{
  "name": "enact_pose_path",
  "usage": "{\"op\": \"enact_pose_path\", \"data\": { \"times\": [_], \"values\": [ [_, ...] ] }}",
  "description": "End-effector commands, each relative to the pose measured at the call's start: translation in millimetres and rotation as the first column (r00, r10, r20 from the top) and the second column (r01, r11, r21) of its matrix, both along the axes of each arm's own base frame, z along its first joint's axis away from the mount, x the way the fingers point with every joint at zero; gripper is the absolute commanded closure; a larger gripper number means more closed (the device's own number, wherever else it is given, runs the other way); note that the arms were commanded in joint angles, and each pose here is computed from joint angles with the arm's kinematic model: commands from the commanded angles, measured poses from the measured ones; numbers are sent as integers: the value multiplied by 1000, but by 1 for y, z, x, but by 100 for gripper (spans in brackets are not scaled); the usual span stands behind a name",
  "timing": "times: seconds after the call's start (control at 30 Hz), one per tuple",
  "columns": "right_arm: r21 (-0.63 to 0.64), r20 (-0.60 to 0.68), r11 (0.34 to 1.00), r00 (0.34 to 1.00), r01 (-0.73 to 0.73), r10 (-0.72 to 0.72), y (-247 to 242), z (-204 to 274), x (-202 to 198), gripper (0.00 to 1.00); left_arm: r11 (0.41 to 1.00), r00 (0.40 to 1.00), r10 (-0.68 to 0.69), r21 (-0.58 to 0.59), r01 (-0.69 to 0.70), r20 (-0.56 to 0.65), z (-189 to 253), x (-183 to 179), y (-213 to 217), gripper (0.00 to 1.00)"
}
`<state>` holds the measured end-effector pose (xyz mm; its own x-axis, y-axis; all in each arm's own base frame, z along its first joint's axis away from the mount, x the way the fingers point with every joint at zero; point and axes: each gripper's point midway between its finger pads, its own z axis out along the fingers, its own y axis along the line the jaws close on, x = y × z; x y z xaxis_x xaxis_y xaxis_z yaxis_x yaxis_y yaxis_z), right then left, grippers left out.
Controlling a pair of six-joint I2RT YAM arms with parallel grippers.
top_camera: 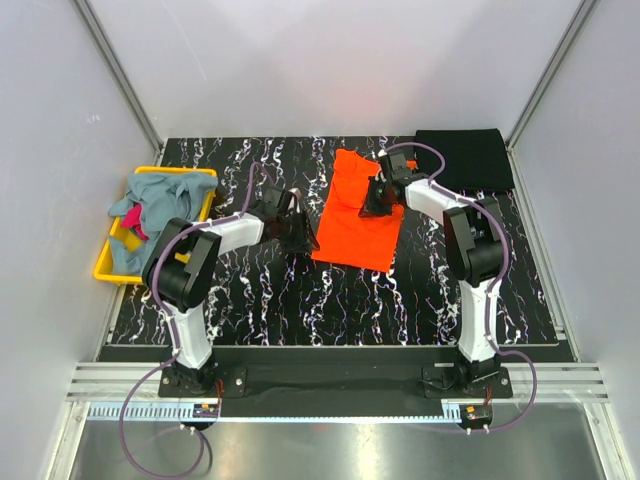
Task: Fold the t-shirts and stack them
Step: Fold the tshirt
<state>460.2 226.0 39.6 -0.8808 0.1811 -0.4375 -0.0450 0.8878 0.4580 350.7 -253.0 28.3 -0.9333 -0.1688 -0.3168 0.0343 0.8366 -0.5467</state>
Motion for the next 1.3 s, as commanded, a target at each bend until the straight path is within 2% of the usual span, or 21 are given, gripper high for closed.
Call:
{"op": "enact_pose_path", "data": {
  "times": [0.0, 0.07, 0.17, 0.37, 0.67, 0.83, 1.0, 1.27],
  "values": [
    [-12, 91, 999, 995, 35, -34, 4, 17, 29, 95, 1000, 1000, -5, 24, 4, 27, -7, 6, 1, 58],
    [-27, 85, 999, 995, 45, -42, 2, 10, 33, 95, 1000, 1000, -10, 26, 9, 26, -8, 5, 0, 62],
    [-46, 87, 997, 995, 62, -58, -2, 4, 40, 96, 999, 1000, -14, 35, 14, 26, -11, 4, -1, 72],
    [-45, 102, 995, 991, 90, -85, -8, 9, 49, 96, 999, 1000, -18, 48, 17, 8, -18, 0, -2, 100],
    [-18, 102, 997, 992, 79, -77, -10, 23, 45, 94, 997, 1000, -18, 71, 17, 5, -19, -2, -5, 100],
    [83, 71, 996, 996, 41, -47, 7, 46, 34, 94, 996, 1000, -25, 82, 24, 4, -19, -7, -9, 100],
    [95, 79, 995, 996, 24, -32, 9, 58, 29, 94, 995, 1000, -22, 95, 20, 13, -18, -8, -11, 100],
    [88, 63, 996, 997, 33, -38, 9, 51, 35, 94, 995, 1000, -26, 96, 25, 11, -17, -10, -13, 100]
  ]
}}
